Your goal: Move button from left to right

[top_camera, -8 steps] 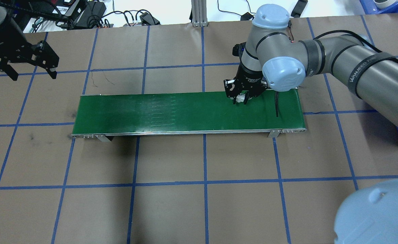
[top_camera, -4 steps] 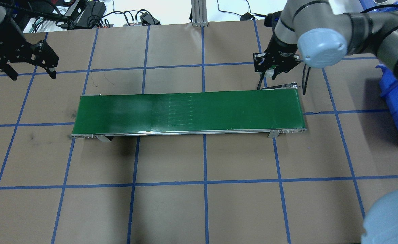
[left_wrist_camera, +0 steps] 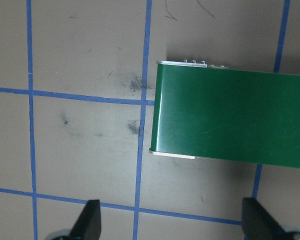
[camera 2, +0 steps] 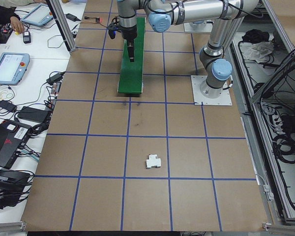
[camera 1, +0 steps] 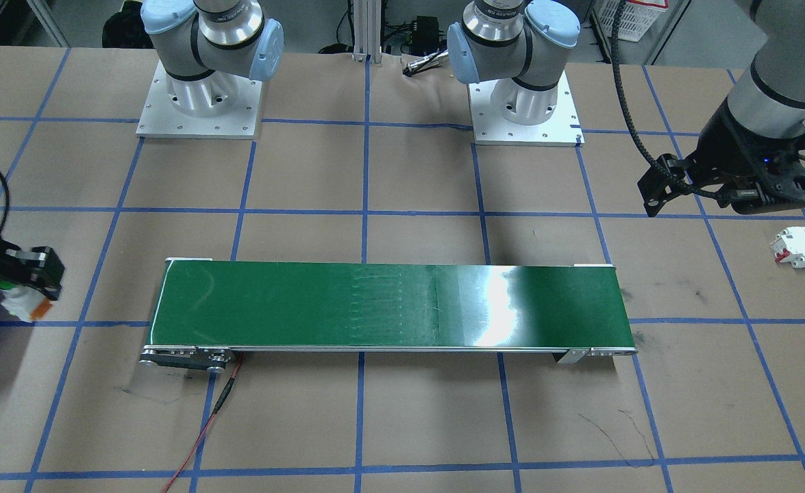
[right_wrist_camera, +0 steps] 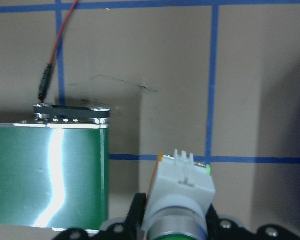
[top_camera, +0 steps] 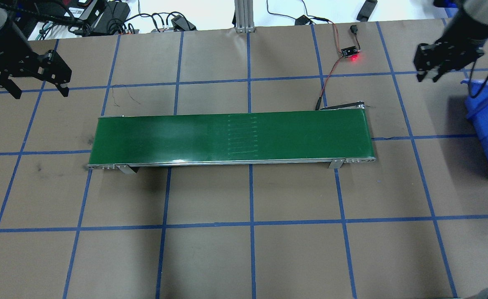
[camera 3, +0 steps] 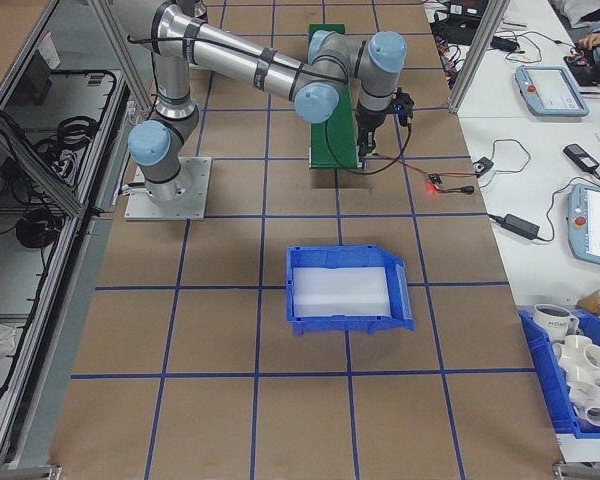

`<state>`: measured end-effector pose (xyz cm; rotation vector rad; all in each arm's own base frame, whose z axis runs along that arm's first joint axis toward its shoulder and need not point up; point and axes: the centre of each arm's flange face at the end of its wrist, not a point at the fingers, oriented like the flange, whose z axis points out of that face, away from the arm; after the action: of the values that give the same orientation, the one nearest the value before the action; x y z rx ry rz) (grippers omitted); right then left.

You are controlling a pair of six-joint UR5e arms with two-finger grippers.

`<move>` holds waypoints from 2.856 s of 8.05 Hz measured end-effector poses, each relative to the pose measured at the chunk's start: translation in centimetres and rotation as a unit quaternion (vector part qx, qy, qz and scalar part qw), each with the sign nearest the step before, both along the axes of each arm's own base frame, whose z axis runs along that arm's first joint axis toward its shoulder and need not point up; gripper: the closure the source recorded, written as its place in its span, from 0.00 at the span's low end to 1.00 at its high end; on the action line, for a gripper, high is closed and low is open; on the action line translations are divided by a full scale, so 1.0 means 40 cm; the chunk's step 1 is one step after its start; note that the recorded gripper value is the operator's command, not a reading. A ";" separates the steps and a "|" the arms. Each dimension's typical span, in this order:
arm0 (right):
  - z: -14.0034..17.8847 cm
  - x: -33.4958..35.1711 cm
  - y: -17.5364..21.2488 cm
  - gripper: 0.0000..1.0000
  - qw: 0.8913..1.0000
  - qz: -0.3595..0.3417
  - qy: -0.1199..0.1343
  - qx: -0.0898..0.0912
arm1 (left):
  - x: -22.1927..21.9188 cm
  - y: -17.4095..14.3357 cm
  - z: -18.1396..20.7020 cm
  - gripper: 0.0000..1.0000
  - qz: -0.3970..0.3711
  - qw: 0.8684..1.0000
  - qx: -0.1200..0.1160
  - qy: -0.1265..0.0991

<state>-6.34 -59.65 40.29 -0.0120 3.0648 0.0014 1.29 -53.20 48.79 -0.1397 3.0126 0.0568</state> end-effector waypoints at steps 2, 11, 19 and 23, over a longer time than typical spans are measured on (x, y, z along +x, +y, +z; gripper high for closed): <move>0.033 -0.269 0.082 1.00 1.000 0.015 0.015 0.013 | 0.000 0.001 -0.001 0.00 0.000 1.000 0.000 0.001; -0.207 -0.799 0.202 1.00 0.994 0.101 0.021 0.033 | -0.020 -0.002 -0.009 0.00 0.046 0.999 -0.007 0.023; -0.393 -0.848 0.188 0.42 0.994 0.103 0.001 0.047 | -0.019 0.003 0.002 0.00 0.047 0.999 -0.013 0.019; -0.434 -0.838 0.199 0.17 0.993 0.103 -0.012 0.053 | -0.019 0.003 0.003 0.00 0.046 0.999 -0.014 0.018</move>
<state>-39.84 -51.70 22.92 -0.3186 3.0193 0.1750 0.52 -53.06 48.92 -0.2839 3.0421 0.0268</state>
